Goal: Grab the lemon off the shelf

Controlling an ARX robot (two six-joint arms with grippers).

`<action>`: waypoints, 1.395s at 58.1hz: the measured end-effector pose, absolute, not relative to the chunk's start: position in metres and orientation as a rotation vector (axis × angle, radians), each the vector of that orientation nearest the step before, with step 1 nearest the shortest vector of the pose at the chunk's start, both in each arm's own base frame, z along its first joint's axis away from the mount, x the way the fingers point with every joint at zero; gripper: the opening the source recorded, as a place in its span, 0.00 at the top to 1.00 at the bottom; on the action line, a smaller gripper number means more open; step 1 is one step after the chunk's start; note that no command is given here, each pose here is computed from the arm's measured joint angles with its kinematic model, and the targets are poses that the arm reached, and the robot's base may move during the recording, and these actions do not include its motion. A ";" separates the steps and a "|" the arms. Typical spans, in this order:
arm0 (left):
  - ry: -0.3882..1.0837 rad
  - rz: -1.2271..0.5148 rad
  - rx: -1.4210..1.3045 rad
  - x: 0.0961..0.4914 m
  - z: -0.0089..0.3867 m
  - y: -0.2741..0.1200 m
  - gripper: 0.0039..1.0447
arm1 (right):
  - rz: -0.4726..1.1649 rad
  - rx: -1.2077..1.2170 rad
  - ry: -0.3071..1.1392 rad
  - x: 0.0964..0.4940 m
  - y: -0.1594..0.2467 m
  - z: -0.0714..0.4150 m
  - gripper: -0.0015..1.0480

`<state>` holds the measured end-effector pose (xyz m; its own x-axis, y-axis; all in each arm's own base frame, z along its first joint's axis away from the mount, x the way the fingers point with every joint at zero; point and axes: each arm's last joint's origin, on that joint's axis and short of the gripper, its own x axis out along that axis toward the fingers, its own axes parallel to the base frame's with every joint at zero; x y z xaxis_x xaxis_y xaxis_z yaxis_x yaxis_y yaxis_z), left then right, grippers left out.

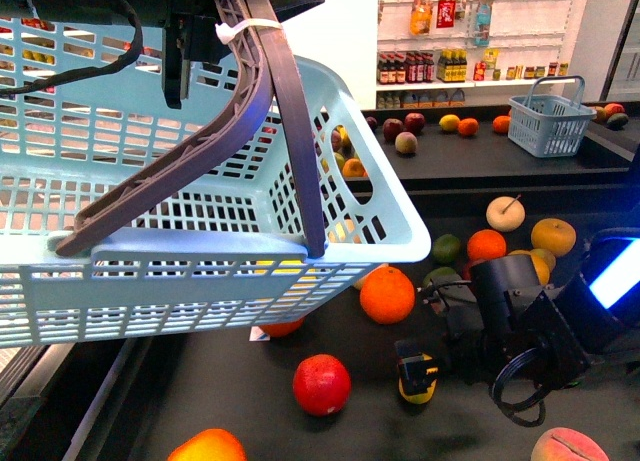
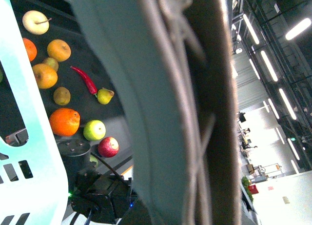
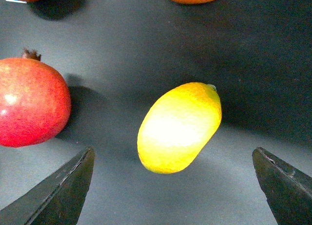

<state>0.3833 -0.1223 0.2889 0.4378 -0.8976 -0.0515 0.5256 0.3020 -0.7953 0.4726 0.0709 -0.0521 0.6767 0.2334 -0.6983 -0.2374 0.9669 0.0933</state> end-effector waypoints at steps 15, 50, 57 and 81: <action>0.555 -1.010 -0.792 0.383 0.289 -0.122 0.95 | 0.226 -0.038 0.800 0.486 0.076 -0.068 0.07; 0.554 -1.011 -0.792 0.383 0.289 -0.122 0.95 | 0.209 -0.070 0.827 0.505 0.089 -0.088 0.14; 0.554 -1.010 -0.792 0.383 0.289 -0.122 0.95 | 0.206 -0.070 0.827 0.505 0.086 -0.088 0.33; 0.554 -1.010 -0.792 0.383 0.289 -0.122 0.95 | 0.183 -0.002 0.748 0.495 0.052 -0.048 0.45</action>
<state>0.3833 -0.1223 0.2889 0.4375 -0.8978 -0.0515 0.5257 0.3018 -0.7953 0.4950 0.0522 -0.0477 0.7179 0.1651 -0.6763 -0.1663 0.9840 0.0637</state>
